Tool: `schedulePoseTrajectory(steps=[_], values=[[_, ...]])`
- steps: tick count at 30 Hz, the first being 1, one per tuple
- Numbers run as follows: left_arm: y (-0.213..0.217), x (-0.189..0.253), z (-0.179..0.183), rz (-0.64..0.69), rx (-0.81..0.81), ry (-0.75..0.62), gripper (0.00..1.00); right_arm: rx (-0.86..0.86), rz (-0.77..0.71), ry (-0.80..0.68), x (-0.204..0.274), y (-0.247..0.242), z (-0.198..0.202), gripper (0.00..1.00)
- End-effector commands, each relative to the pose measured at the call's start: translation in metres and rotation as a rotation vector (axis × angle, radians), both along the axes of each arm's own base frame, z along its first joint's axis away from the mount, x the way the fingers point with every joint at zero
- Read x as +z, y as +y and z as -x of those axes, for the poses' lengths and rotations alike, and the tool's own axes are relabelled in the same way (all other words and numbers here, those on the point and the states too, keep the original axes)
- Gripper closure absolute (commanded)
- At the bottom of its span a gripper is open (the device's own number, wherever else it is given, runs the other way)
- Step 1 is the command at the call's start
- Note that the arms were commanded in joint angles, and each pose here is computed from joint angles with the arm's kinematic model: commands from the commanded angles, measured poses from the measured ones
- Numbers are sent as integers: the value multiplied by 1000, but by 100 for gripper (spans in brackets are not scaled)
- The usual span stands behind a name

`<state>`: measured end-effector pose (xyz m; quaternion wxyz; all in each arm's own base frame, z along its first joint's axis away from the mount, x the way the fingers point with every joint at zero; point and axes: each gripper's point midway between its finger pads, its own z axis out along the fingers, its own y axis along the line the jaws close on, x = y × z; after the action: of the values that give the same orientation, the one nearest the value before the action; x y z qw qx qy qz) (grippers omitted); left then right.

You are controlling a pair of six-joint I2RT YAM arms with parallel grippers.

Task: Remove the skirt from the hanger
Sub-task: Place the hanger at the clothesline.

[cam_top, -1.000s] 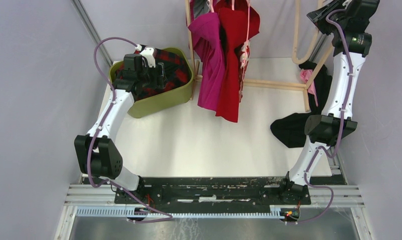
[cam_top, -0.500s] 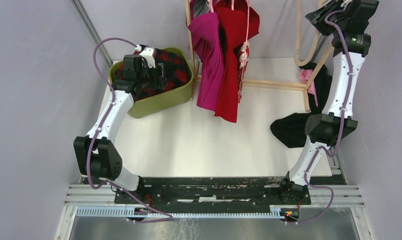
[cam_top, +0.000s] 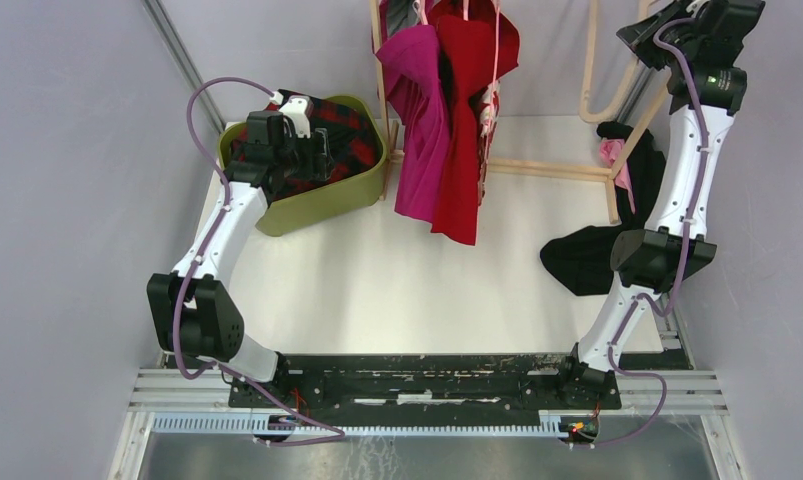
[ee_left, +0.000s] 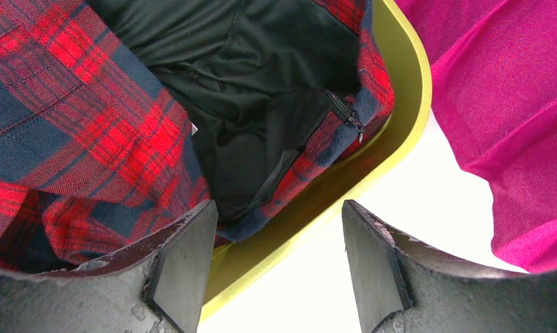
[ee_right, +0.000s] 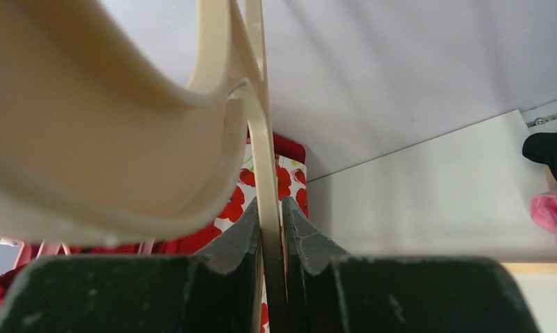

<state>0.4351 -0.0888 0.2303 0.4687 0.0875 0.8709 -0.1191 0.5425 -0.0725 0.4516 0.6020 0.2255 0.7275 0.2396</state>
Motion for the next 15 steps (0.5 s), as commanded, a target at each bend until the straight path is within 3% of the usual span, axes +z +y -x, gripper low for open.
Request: schedulePoseTrajectory(steps=[1,15], values=[[-2,25,-1,-4,-29,-84,27,-44,22,-74,40,-4,23,82],[-4,25,0,2,-37,-84,27,-17,35,-118,55,1,29,55]])
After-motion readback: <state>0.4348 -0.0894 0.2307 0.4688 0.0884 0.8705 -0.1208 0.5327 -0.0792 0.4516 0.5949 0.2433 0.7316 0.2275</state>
